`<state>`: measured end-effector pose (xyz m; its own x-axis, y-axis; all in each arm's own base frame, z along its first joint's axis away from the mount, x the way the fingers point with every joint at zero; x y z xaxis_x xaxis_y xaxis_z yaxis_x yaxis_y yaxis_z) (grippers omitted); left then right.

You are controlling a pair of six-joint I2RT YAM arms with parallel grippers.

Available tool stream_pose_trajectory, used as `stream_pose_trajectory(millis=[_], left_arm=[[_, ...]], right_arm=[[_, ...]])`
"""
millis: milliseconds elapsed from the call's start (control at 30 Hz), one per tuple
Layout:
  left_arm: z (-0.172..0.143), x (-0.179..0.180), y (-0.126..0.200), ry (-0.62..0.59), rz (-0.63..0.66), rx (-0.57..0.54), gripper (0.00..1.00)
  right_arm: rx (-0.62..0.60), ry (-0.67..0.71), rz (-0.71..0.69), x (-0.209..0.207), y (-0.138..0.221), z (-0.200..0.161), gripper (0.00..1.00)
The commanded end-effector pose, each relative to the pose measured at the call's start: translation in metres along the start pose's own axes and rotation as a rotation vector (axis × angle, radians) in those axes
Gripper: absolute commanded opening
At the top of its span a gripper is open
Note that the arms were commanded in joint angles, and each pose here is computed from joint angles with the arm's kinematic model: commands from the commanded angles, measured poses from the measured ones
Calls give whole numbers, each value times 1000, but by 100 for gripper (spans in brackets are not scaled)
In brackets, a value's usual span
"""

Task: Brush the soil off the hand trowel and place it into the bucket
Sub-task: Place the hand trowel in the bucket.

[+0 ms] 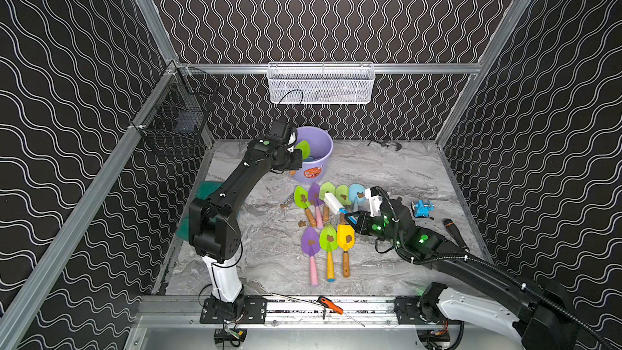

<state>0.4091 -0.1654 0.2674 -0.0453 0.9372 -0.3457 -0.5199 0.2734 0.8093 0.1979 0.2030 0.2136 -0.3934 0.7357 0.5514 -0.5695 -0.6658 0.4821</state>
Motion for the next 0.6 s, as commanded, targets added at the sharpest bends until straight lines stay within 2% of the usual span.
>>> stream_pose_trajectory(millis=[0,133,367,567], left_arm=[[6,0,1,-29,56,-30,36],[14,-4,4,-39,50,-55,45],[30,-5,22,-67,96,-133,48],[28,-1,42,-58,118,-184,49]], right_arm=[[-26,-7,14,1,2,2,0],[-20,4,7,1,2,2,0],[-21,26,-4,4,1,7,0],[-18,53,-38,3,4,11,0]])
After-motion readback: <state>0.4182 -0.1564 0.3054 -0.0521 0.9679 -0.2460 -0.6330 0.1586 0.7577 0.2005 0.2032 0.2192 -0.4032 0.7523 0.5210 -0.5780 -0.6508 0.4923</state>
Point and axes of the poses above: each gripper's point midway between its finger pads, its own y axis back along the fingers, its own x axis along the line the jaws close on, z = x × y, the point moved 7 cm from there along y, back along the fingers, and after that the axes turned 12 degrees about y, right-handed, at the moved point
